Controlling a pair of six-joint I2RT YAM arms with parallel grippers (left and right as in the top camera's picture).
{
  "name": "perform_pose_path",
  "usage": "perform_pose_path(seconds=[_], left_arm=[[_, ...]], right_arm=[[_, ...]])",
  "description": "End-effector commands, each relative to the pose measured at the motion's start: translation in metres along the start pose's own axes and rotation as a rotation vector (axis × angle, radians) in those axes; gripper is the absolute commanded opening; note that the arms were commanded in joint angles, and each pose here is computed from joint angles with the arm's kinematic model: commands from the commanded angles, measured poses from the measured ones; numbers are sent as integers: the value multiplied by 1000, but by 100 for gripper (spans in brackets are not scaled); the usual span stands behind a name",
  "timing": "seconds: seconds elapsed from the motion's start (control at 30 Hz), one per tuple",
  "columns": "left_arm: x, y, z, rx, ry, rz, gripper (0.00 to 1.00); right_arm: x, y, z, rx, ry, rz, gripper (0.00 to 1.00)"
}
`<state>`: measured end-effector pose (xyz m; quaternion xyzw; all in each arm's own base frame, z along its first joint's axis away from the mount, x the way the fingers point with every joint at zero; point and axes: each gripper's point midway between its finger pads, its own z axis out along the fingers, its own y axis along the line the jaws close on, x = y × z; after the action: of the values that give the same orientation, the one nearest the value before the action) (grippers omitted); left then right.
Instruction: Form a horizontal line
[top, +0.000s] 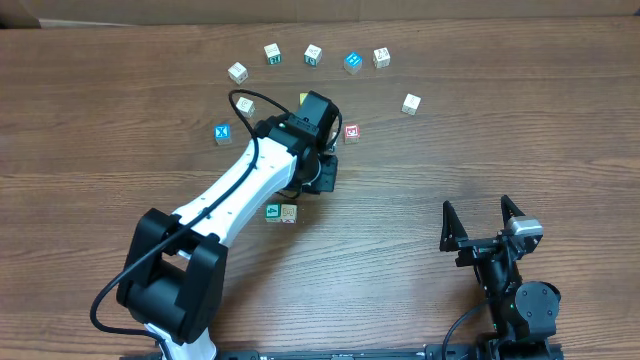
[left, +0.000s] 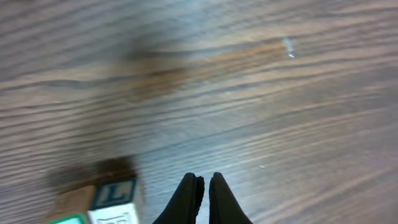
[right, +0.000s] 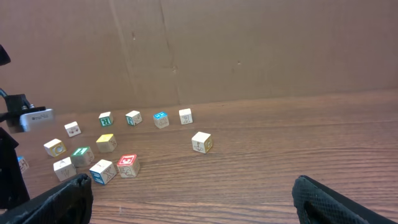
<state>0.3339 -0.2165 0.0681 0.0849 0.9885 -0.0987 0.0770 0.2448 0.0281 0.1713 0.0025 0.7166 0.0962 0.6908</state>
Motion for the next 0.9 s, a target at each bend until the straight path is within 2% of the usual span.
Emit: perform_pose_path(seconds=[0.0, 0.6, 0.87], left_arm=[[0, -14, 3, 62, 24, -23, 4], [13, -29, 7, 14, 29, 45, 4], [22, -20, 7, -87, 35, 13, 4]], right_arm=[[1, 1, 0, -5, -5, -8, 100], [1, 1, 0, -5, -5, -8, 100], [1, 1, 0, -5, -5, -8, 100]])
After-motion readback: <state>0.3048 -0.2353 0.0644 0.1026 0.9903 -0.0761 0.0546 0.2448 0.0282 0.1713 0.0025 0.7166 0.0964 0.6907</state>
